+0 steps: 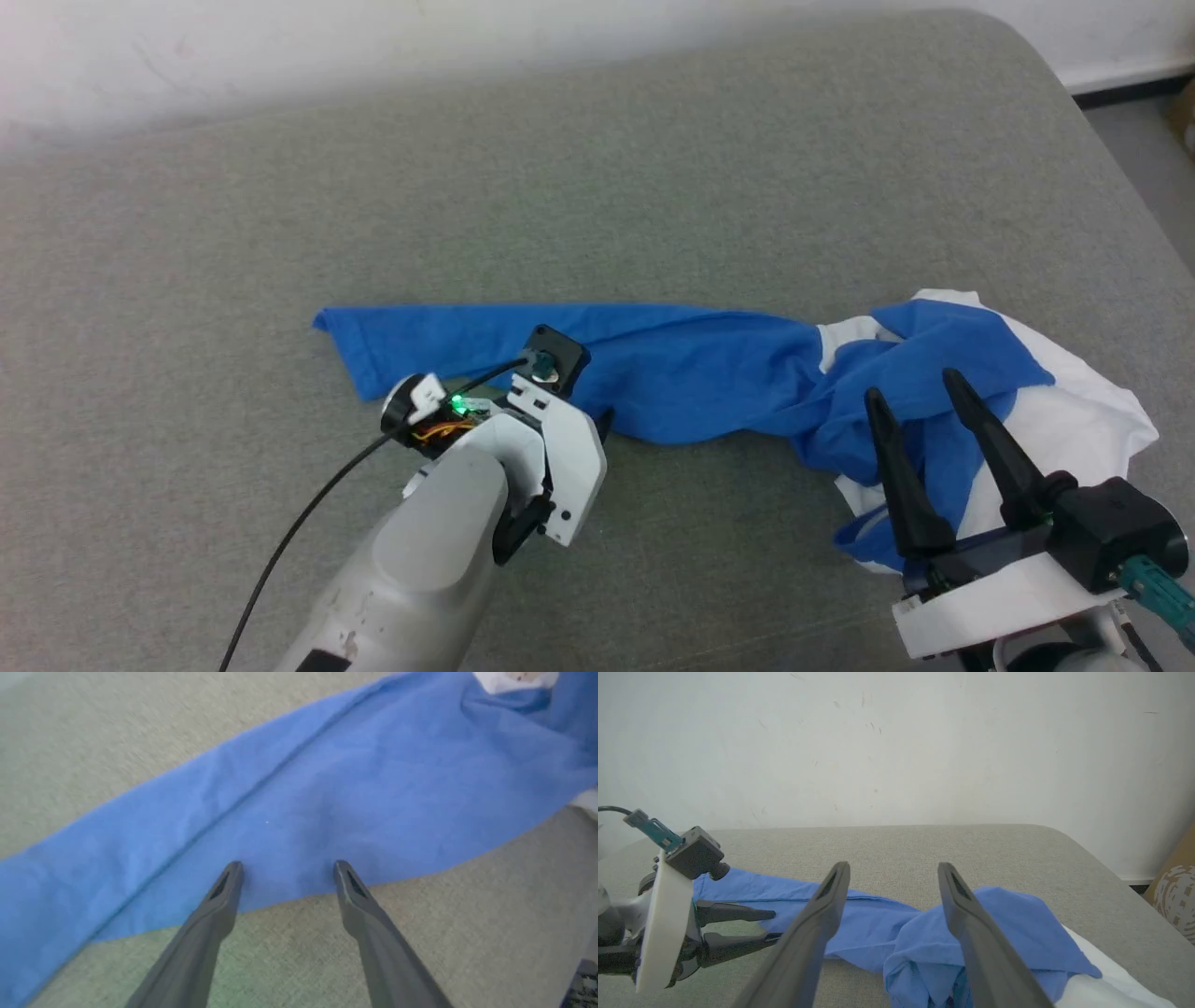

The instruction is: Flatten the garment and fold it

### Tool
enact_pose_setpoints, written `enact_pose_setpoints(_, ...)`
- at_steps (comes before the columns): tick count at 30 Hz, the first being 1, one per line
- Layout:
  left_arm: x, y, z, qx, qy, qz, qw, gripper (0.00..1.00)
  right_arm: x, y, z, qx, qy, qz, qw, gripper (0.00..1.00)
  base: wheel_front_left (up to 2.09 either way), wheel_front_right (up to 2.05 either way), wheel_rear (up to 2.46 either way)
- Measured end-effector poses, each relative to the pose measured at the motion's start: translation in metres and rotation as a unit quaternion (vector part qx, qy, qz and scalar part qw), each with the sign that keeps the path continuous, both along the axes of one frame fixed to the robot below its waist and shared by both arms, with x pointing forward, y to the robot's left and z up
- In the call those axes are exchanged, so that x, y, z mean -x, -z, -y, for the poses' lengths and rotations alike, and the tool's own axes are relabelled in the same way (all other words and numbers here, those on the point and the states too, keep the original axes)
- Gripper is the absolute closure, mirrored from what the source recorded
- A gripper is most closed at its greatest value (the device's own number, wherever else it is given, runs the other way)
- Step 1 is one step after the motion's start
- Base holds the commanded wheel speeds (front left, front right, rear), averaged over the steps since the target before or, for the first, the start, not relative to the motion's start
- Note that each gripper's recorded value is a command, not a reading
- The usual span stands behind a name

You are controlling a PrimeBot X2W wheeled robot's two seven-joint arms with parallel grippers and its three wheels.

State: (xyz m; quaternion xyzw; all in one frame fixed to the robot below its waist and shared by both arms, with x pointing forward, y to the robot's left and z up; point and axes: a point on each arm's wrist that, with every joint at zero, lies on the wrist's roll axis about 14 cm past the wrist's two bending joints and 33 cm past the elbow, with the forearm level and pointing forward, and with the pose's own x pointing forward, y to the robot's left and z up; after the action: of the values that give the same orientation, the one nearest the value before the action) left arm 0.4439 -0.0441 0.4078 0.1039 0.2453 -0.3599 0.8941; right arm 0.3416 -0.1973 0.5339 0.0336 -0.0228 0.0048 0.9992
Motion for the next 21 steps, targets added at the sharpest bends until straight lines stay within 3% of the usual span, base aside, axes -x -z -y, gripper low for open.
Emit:
enact_pose_setpoints(7,0.007,0.033,0.010,-0.106,0.049,-0.092,0.989,0.03,0.000,0.011,0.008,-0.007,0.015,-0.017,1.000,0.00,0.00,0.00,0.00)
enact_pose_setpoints(9,0.010,0.035,0.014,-0.122,0.062,-0.110,0.984,0.96,0.000,0.013,0.010,-0.007,0.020,-0.020,1.000,0.00,0.00,0.00,0.00)
enact_pose_setpoints(14,0.013,0.030,0.023,-0.113,0.077,-0.121,0.983,1.00,0.000,0.016,0.013,-0.014,0.027,-0.024,0.999,0.00,0.00,0.00,0.00)
enact_pose_setpoints(18,-0.003,0.015,0.016,-0.071,0.063,-0.070,0.993,1.00,0.000,0.015,0.014,-0.017,0.027,-0.021,0.999,0.00,0.00,0.00,0.00)
enact_pose_setpoints(21,-0.028,-0.007,-0.005,-0.037,0.015,-0.020,0.999,1.00,0.001,0.014,0.013,-0.022,0.026,-0.018,0.999,0.00,0.00,0.00,0.00)
